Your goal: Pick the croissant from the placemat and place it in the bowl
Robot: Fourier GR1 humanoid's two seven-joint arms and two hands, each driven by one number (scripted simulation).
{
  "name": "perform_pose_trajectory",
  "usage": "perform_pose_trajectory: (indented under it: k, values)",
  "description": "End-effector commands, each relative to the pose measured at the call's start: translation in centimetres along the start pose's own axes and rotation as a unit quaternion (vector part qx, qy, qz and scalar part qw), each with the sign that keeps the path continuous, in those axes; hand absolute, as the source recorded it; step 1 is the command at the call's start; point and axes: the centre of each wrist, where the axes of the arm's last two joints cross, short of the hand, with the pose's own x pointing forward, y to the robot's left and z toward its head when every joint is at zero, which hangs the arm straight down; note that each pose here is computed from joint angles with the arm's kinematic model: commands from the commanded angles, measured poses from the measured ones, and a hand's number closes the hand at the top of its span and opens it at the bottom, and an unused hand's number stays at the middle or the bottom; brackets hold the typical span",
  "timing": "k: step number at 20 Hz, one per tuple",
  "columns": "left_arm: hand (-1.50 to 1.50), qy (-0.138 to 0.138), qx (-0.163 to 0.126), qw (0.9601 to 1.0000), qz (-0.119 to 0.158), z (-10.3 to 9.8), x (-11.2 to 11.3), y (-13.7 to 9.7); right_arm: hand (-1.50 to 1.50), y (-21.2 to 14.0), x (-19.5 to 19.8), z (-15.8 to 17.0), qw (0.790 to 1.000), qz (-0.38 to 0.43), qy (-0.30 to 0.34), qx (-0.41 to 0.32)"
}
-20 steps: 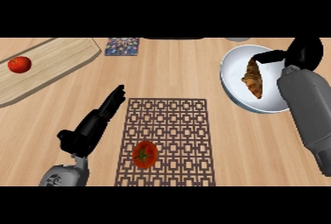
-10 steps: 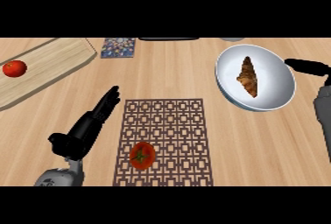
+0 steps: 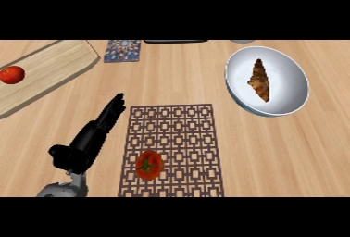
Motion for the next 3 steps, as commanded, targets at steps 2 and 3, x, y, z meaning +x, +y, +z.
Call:
perform_pose_trajectory:
  k: [2,3]
  values:
    - [0.0,-0.003,-0.016,0.9999,0.0,-0.2,-0.1,-0.2,-1.5,-6.0,-3.9,0.8,0.999,-0.033,-0.005,0.015]
    - [0.0,0.0,-0.008,1.0,0.001,-0.7,1.4,-1.4,-1.5,-7.1,-4.2,2.0,1.0,-0.02,-0.003,0.022]
